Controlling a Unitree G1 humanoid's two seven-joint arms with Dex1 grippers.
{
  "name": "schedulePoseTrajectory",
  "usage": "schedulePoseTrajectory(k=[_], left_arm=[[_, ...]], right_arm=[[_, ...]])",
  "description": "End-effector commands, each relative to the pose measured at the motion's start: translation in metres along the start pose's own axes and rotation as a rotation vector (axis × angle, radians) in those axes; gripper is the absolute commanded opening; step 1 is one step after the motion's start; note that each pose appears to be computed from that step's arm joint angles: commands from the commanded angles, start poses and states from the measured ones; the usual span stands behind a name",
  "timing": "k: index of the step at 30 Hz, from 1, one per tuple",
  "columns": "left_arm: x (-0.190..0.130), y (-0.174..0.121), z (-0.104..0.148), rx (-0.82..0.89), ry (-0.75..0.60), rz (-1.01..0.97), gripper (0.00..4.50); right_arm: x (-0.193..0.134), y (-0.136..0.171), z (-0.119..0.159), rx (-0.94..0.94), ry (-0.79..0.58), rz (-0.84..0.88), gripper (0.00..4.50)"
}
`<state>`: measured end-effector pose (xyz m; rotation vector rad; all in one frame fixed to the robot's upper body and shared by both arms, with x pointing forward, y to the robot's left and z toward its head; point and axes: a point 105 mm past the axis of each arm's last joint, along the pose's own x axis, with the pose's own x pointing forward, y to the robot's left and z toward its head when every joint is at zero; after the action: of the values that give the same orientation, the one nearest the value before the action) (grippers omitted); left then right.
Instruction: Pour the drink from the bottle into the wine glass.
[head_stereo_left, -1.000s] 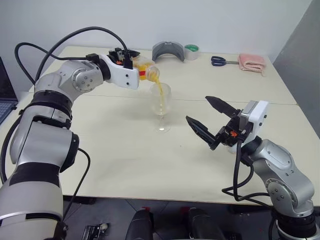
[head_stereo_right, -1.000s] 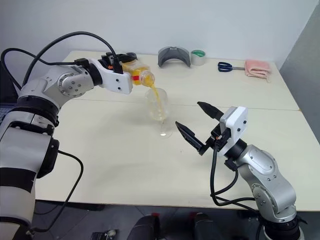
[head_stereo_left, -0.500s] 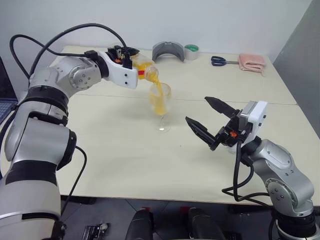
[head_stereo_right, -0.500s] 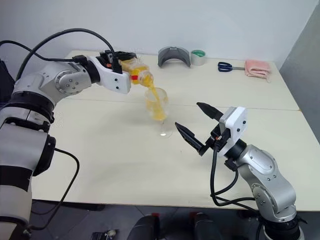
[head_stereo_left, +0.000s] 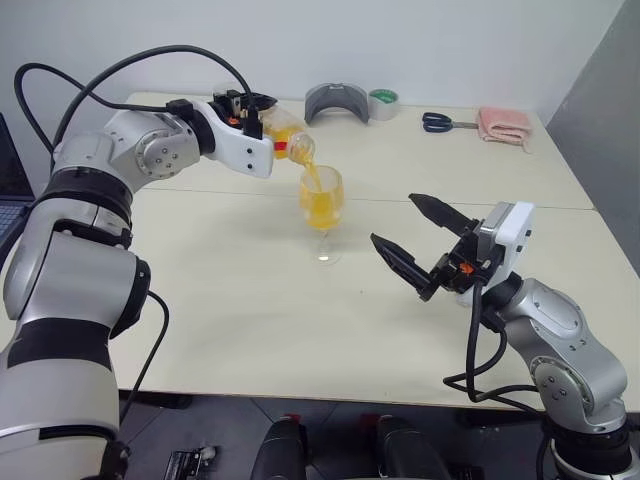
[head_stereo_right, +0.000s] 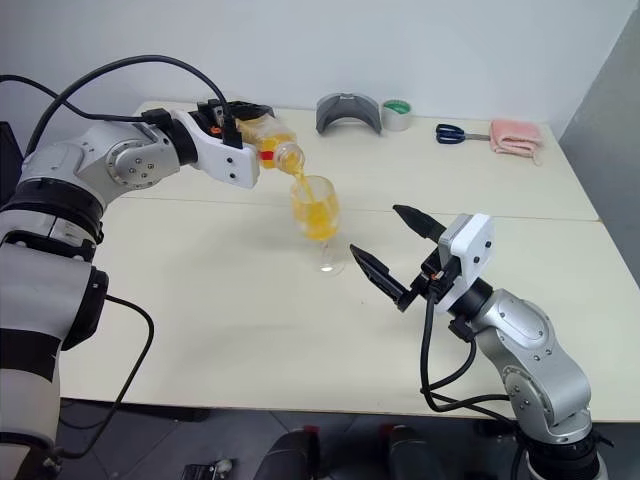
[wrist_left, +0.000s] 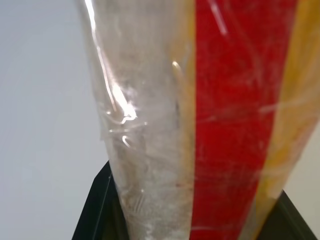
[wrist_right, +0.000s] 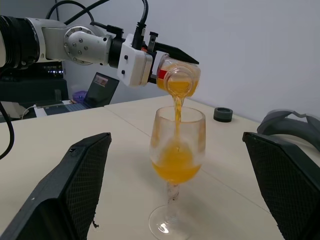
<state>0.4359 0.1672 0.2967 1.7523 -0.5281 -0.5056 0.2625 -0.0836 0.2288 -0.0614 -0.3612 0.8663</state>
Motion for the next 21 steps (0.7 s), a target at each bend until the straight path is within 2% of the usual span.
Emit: schedulePoseTrajectory(k=[1, 4, 8, 13, 21], left_arm=[[-0.004, 0.028, -0.003, 0.005, 0.006, 0.089, 1.64], [-0.002, 0.026, 0.0, -0.02, -0.006, 0.095, 1.64], [0.002, 0.032, 0.008, -0.167, -0.05, 0.156, 1.64], [0.005, 0.032, 0.016, -0.241, -0.103, 0.163, 1.64], [-0.001, 0.031, 0.014, -0.386, -0.133, 0.213, 1.64]], right_arm=[[0.002, 0.002, 0.011, -0.028, -0.041, 0.015, 4.5], [0.002, 0.002, 0.011, -0.028, -0.04, 0.014, 4.5], [0.002, 0.0, 0.013, -0.028, -0.043, 0.007, 4.5], [0.005, -0.002, 0.016, -0.025, -0.051, 0.004, 4.5], [0.006, -0.004, 0.017, -0.012, -0.049, 0.008, 4.5]])
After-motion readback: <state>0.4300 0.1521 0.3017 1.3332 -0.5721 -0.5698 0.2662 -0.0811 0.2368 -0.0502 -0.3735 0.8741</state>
